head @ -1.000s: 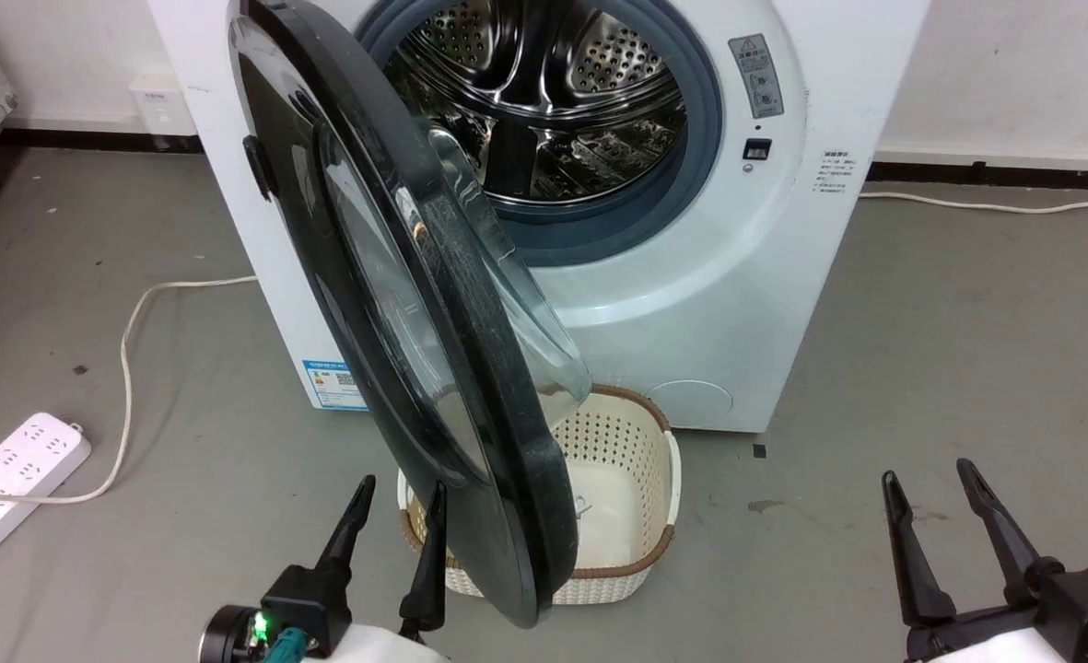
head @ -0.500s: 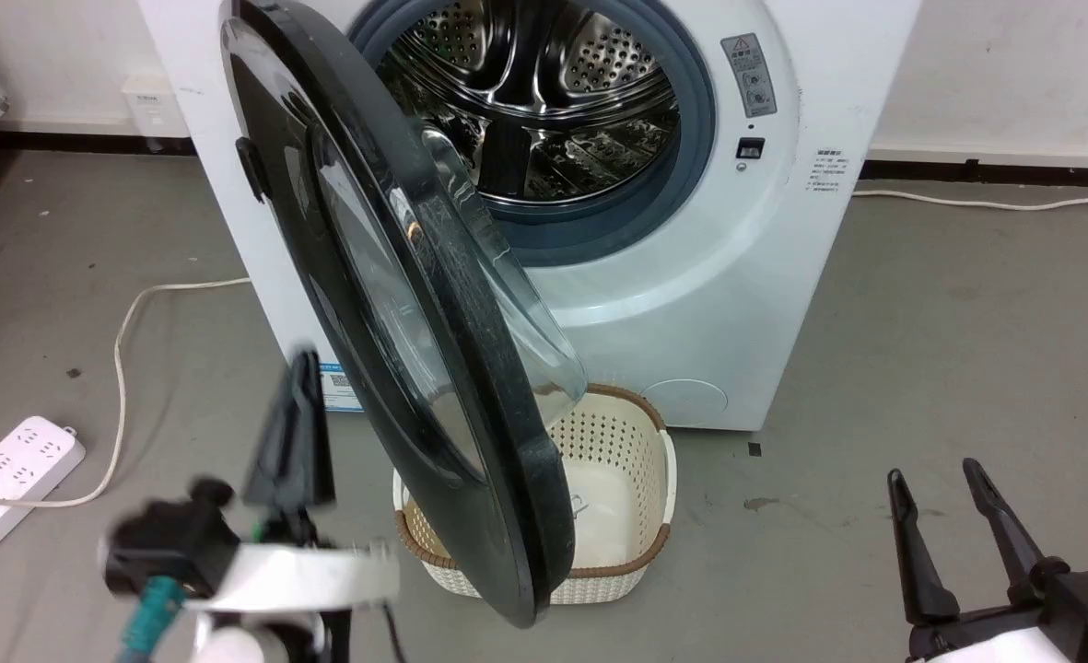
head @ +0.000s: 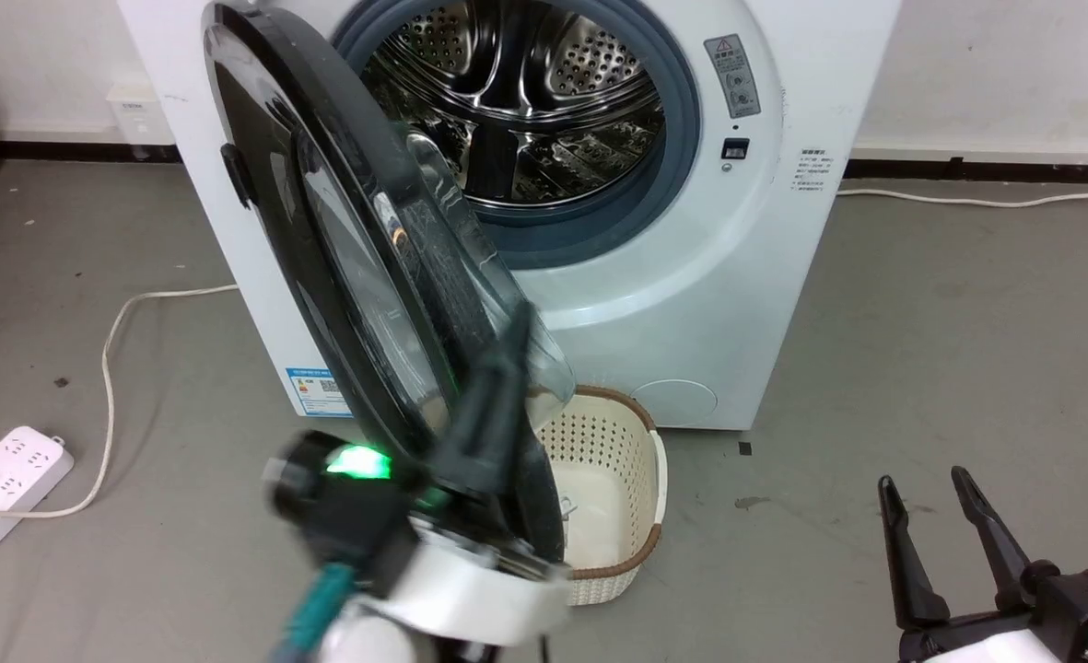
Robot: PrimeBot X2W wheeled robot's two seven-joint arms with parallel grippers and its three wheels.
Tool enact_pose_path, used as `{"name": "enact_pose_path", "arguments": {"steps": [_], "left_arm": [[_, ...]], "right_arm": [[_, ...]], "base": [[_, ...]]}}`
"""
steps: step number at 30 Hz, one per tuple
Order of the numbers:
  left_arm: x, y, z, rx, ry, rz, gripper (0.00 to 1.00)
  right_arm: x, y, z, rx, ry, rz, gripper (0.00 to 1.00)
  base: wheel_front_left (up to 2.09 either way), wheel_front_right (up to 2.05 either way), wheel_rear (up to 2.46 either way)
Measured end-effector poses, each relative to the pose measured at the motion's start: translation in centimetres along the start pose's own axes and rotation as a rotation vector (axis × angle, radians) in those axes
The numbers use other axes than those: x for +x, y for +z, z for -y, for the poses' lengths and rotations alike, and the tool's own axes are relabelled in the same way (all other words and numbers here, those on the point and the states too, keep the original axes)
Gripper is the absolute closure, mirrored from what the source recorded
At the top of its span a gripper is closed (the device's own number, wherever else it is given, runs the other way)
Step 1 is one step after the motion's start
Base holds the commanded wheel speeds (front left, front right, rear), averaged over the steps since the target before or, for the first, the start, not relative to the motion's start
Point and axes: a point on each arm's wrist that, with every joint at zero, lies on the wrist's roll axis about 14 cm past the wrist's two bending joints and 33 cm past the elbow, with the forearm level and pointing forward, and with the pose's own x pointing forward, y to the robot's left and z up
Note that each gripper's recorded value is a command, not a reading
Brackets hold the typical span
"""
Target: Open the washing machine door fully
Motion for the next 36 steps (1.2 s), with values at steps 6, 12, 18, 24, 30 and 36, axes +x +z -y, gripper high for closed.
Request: {"name": "enact_pose_path", "arguments": {"steps": [6, 12, 18, 24, 30, 36], "left_arm": [[-1.9, -5.6, 3.1, -0.085, -0.071, -0.231, 1.00], [-5.5, -11.2, 3.8, -0.179, -0.046, -0.464, 1.00], [-7.5, -13.8, 1.9, -0.152, 0.015, -0.554, 1.00], [-8.5, -13.7, 0.6, -0.148, 0.067, -0.554, 1.00], [-10.0, -12.8, -2.0, -0.119, 0.160, -0.544, 1.00], [-12.7, -10.9, -5.6, -0.069, 0.297, -0.527, 1.00]], "right_arm": [[-0.2, -0.3, 0.0, 0.013, -0.004, -0.009, 0.00], [-0.2, -0.7, 0.0, 0.026, -0.004, -0.019, 0.00], [0.2, -1.1, -0.8, 0.039, 0.017, -0.031, 0.00], [1.0, -1.5, -2.4, 0.056, 0.068, -0.040, 0.00], [2.3, -2.1, -5.4, 0.078, 0.157, -0.054, 0.00], [3.4, -2.6, -9.2, 0.099, 0.265, -0.068, 0.00]], "base": [[0.00, 0.00, 0.00], [0.00, 0.00, 0.00], [0.00, 0.00, 0.00], [0.00, 0.00, 0.00], [0.00, 0.00, 0.00], [0.00, 0.00, 0.00]]}}
